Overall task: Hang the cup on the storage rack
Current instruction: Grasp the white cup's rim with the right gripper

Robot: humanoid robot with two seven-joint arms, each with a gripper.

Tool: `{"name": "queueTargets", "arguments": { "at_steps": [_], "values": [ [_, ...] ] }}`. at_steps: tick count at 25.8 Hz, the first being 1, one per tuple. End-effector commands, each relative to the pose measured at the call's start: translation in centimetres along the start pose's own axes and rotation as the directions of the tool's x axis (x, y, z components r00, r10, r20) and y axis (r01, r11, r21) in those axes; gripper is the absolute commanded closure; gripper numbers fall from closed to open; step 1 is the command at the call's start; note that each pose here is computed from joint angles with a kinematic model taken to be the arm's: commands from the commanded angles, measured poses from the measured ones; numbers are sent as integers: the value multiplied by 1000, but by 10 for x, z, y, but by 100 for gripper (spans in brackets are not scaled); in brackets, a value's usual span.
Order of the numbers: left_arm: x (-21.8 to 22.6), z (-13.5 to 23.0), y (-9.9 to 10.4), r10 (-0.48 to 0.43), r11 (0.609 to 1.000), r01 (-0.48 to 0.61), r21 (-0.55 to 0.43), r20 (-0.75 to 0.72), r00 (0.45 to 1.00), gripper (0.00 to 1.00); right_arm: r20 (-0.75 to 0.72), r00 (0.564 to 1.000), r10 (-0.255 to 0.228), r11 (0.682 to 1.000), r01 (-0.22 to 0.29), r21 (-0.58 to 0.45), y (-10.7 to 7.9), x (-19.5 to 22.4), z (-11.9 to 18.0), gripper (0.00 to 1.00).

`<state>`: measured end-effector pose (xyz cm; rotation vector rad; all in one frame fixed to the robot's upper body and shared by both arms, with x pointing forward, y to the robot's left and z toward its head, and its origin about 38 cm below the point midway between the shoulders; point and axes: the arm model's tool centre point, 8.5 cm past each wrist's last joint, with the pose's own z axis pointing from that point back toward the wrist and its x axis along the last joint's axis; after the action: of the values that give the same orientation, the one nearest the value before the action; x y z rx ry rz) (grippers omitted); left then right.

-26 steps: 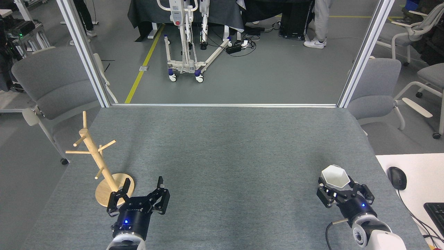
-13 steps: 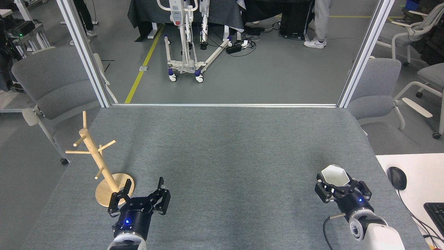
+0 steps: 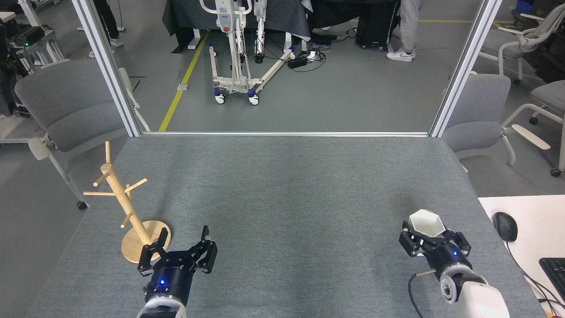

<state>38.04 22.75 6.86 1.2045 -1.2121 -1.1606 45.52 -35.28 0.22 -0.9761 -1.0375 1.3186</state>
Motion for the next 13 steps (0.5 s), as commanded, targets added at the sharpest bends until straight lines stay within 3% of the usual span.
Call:
{"name": "queueTargets", "arguments": {
  "at_steps": [1, 9, 11, 13],
  "values": [
    [0, 0, -2, 0, 1000, 0, -6, 0, 1000, 1, -34, 999, -11, 1000, 11, 3, -1, 1, -5, 1],
    [0, 0, -2, -1, 1000, 1, -6, 0, 1000, 1, -34, 999, -13, 1000, 13, 2, -2, 2, -6, 4],
    [0, 0, -2, -1, 1000, 1, -6, 0, 1000, 1, -33, 999, -14, 1000, 14, 2, -2, 3, -6, 9],
    [-1, 0, -1, -1, 1000, 1, -1, -1, 1000, 1, -32, 999, -15, 1000, 15, 0, -2, 4, -7, 22]
  ]
}}
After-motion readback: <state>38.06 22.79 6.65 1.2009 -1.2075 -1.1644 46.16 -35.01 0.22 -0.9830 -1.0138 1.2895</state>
